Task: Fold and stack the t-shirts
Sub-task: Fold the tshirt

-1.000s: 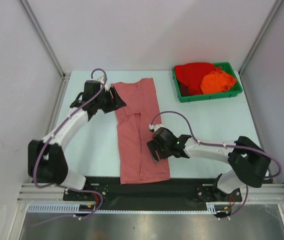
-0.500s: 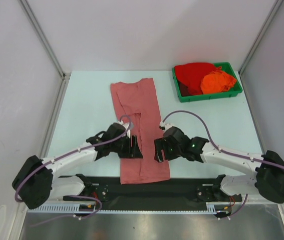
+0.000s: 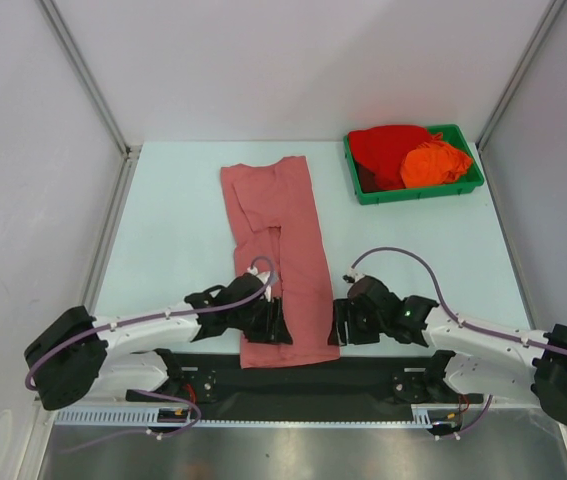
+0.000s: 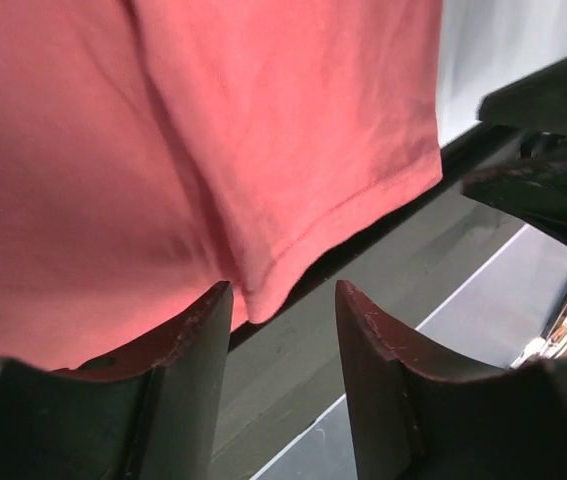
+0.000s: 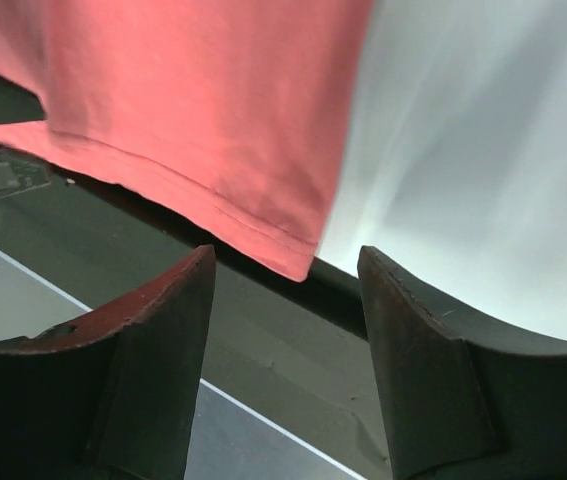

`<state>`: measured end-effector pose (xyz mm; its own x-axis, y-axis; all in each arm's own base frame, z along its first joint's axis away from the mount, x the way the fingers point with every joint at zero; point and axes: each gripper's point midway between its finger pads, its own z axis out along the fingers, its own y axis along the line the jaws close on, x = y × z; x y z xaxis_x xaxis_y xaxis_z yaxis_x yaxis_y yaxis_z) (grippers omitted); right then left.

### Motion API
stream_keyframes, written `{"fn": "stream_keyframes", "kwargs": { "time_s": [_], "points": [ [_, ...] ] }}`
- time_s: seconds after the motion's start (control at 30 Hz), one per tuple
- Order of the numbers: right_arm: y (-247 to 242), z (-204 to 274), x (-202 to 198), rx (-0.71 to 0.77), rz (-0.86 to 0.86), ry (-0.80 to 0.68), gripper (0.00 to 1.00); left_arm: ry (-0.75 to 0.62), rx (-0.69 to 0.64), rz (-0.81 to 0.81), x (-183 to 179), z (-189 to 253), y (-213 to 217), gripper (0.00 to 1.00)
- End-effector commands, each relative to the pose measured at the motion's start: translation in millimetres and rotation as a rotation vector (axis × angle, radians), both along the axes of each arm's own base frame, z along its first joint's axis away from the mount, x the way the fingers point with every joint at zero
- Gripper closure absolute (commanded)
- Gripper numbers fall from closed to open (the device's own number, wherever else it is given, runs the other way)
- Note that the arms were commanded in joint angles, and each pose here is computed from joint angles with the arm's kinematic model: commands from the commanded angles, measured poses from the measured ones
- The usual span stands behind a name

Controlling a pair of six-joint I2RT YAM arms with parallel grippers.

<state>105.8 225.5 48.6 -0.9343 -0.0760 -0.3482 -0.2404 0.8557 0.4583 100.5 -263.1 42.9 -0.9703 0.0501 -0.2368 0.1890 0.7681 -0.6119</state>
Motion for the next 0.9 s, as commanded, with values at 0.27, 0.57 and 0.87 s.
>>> {"fn": "stream_keyframes", "kwargs": {
  "time_s": [0.27, 0.57, 0.87],
  "points": [
    [2, -10, -17, 0.054, -0.070, 0.101, 0.48, 0.017, -0.077, -0.025, -19, 0, -26, 0.65],
    [-1, -20, -19, 0.046, -0.121, 0.136, 0.52, 0.024, -0.097, -0.035, -25, 3, -27, 0.76],
    [1, -22, -19, 0.046, -0.143, 0.154, 0.65, 0.015, -0.096, -0.032, -26, 3, -23, 0.91]
  ]
}}
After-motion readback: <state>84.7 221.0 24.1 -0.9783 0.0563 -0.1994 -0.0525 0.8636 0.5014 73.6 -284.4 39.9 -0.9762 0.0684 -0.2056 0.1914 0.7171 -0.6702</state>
